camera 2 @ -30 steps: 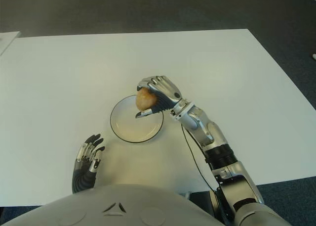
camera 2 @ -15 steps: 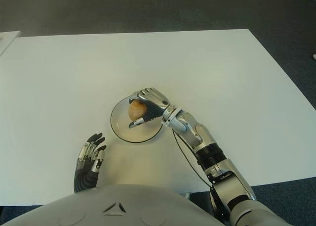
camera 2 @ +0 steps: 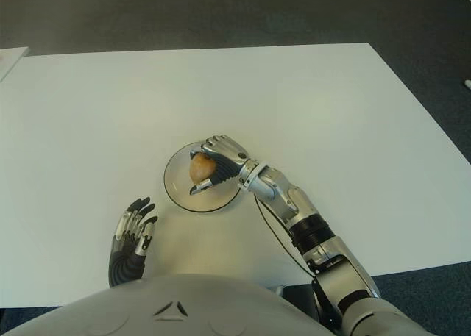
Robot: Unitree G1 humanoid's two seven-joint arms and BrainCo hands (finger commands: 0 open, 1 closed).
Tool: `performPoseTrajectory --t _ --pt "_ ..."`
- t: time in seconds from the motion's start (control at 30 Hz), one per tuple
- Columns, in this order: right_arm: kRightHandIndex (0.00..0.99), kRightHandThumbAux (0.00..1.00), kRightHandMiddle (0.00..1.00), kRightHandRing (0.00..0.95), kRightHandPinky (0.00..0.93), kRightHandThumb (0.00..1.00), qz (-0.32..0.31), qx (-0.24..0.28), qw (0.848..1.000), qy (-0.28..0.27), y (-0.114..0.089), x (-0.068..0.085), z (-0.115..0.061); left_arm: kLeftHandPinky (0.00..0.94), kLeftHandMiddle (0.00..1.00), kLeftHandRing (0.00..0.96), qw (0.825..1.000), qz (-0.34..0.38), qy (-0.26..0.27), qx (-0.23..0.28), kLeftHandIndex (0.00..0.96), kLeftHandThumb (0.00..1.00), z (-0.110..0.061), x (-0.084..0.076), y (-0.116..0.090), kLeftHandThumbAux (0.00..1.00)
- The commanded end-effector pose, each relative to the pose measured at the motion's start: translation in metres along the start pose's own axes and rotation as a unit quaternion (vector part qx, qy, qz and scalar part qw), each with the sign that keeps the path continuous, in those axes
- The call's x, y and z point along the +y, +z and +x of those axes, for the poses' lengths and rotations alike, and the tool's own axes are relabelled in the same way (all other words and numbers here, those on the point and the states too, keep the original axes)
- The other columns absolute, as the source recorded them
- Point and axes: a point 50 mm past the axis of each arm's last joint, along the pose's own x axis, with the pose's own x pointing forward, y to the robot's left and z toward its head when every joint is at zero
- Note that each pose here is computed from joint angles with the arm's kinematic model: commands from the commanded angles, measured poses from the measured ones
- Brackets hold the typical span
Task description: Put the apples into the plate.
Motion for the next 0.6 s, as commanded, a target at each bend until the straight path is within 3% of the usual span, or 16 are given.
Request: performPoseTrajectory --t 0.03,0.1,0.17,0.27,0.37,0.47,0.6 --pt "0.442 0.706 0.843 0.829 0.815 0.747 0.005 0.010 1.000 0.013 -0.0031 0.0041 -0.0021 0.256 0.191 0.216 1.000 -0.011 0.008 0.010 0.171 0.199 -0.0024 -0.0039 0.0012 0.531" --pt "0.442 0.705 0.813 0.789 0.753 0.744 0.002 0.010 1.000 0.015 -0.0034 0.0044 -0.0025 0.257 0.192 0.216 1.000 -0.010 0.008 0.011 0.173 0.201 -0.0024 -0.0038 0.0015 0.524" --pt "0.429 0.686 0.630 0.666 0.607 0.804 -0.006 0.010 1.000 0.016 -0.0034 0.0040 -0.0021 0.251 0.193 0.215 1.000 -0.006 0.010 0.013 0.173 0.201 -0.0023 -0.0033 0.0017 0.513" --pt "0.419 0.681 0.525 0.501 0.418 0.824 -0.015 0.011 1.000 0.014 -0.0034 0.0020 -0.0015 0.242 0.192 0.211 1.000 0.000 0.013 0.017 0.170 0.200 -0.0024 -0.0030 0.0021 0.500" --pt "0.411 0.703 0.372 0.330 0.258 0.730 -0.019 0.012 1.000 0.007 -0.0035 -0.0001 -0.0004 0.247 0.192 0.210 1.000 0.004 0.013 0.017 0.168 0.199 -0.0018 -0.0021 0.0017 0.494" --pt "0.250 0.572 0.261 0.219 0.163 0.502 -0.021 0.011 1.000 -0.004 -0.0040 -0.0023 0.0002 0.248 0.189 0.208 1.000 0.004 0.010 0.012 0.166 0.200 -0.0011 -0.0017 0.0015 0.499" --pt "0.166 0.516 0.190 0.145 0.099 0.385 -0.022 0.008 1.000 -0.012 -0.0044 -0.0045 0.0005 0.242 0.184 0.204 1.000 0.006 0.006 0.005 0.164 0.192 -0.0006 -0.0014 0.0015 0.510"
